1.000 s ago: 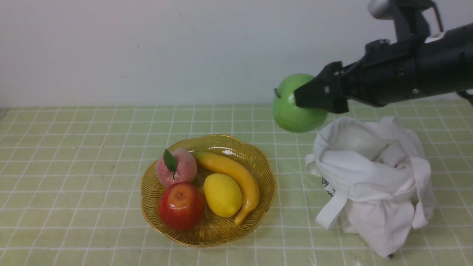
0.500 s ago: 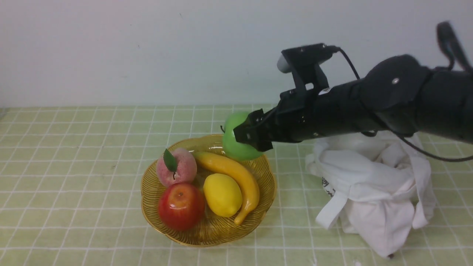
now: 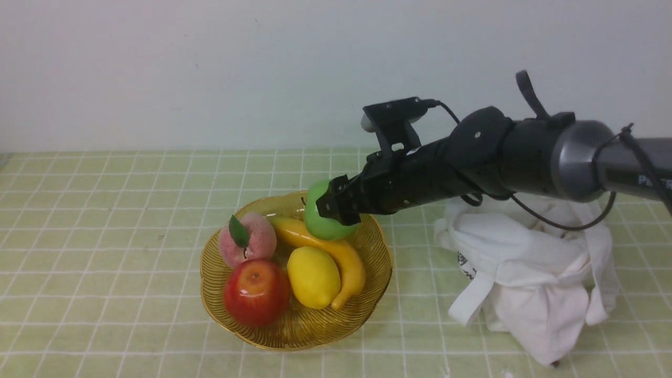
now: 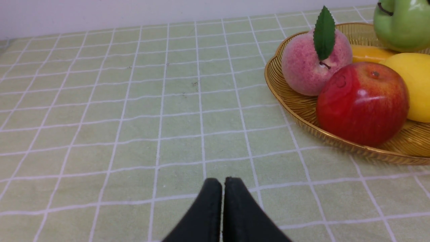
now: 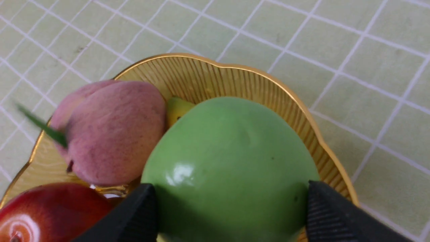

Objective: Take the fruit out of the bag on the green coffee tablecloth and place them on the plate.

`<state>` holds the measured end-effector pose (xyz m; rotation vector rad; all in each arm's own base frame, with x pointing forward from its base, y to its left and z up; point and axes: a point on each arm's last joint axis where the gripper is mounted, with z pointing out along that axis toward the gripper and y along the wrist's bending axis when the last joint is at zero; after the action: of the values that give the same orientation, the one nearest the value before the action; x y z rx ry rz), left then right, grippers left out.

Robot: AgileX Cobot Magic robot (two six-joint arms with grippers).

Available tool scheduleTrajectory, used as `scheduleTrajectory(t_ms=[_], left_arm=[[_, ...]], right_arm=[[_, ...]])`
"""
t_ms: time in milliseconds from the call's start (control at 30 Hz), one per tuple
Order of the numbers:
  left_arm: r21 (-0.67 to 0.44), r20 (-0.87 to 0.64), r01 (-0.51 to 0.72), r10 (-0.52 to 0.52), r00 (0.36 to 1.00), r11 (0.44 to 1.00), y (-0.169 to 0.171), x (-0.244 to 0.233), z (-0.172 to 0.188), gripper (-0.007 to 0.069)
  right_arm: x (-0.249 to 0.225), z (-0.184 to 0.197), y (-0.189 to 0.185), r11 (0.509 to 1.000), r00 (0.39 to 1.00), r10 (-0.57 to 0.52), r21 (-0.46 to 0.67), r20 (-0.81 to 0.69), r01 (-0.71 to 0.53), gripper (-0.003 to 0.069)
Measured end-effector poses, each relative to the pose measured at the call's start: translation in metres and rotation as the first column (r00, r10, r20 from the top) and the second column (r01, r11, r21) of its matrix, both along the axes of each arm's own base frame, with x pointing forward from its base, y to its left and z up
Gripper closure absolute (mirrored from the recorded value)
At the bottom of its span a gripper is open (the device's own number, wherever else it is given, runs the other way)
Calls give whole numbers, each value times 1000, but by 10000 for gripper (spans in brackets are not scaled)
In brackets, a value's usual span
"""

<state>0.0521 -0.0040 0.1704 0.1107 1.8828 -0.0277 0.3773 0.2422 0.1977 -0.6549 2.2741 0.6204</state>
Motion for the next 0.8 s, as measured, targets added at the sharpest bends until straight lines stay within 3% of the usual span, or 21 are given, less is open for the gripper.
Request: scheduleTrajectory(t_ms=[267, 533, 800], left_arm=[[0, 0, 0, 0, 1000, 1000, 0, 0, 0, 633], [0, 0, 0, 0, 1000, 1000, 0, 0, 0, 633], [0, 0, 0, 0, 1000, 1000, 0, 0, 0, 633]], right_arm=[[0, 0, 2, 1000, 1000, 14, 7, -15, -14, 148], [0, 7, 6, 997, 997, 72, 4, -35, -72, 21], [2, 16, 4, 994, 996, 79, -66, -44, -82, 7]])
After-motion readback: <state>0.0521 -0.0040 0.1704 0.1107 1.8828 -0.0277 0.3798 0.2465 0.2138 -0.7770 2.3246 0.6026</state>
